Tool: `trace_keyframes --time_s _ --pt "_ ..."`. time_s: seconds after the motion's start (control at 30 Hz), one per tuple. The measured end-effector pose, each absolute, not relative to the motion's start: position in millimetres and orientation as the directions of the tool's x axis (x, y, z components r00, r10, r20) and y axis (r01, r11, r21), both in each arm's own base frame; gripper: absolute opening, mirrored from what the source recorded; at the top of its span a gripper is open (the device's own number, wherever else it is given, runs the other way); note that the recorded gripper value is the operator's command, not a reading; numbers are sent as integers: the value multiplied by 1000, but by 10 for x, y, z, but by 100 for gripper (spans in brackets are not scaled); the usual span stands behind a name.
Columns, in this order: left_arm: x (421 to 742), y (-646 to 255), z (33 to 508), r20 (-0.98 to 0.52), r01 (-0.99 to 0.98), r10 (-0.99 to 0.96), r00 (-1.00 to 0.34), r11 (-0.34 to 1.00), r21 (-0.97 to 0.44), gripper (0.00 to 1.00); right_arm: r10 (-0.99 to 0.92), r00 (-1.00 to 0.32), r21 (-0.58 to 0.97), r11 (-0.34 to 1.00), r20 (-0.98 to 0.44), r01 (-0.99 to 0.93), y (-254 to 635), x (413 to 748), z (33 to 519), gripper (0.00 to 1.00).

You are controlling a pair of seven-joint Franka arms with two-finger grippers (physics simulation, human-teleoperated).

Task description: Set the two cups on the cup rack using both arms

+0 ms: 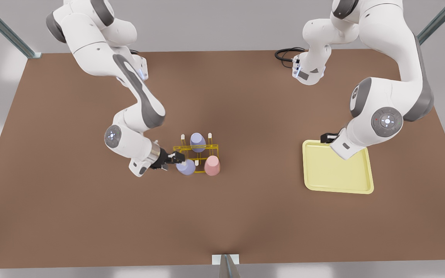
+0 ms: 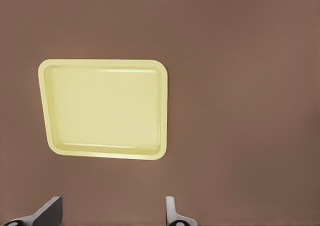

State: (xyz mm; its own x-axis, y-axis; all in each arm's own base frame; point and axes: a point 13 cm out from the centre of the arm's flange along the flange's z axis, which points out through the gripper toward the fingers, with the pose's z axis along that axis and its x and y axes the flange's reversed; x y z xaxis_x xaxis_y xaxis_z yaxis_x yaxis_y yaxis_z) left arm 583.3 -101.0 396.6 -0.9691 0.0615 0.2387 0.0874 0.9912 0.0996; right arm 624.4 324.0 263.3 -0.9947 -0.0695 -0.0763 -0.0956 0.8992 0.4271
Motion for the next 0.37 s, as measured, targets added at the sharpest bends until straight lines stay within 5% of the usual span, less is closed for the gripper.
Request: trace_keyframes --time_s 0.13,0.23,0.37 --pt "5831 -1003 3964 243 115 89 -966 989 93 100 -158 -984 175 970 -87 -171 2162 6509 2698 100" --pt "5830 -1000 3963 245 132 107 -964 987 88 100 -31 -993 62 997 -115 -38 663 6656 3346 100" --pt "5828 -1001 3963 247 151 126 -961 985 83 100 -7 -994 12 1000 -105 -8 219 6293 4150 100"
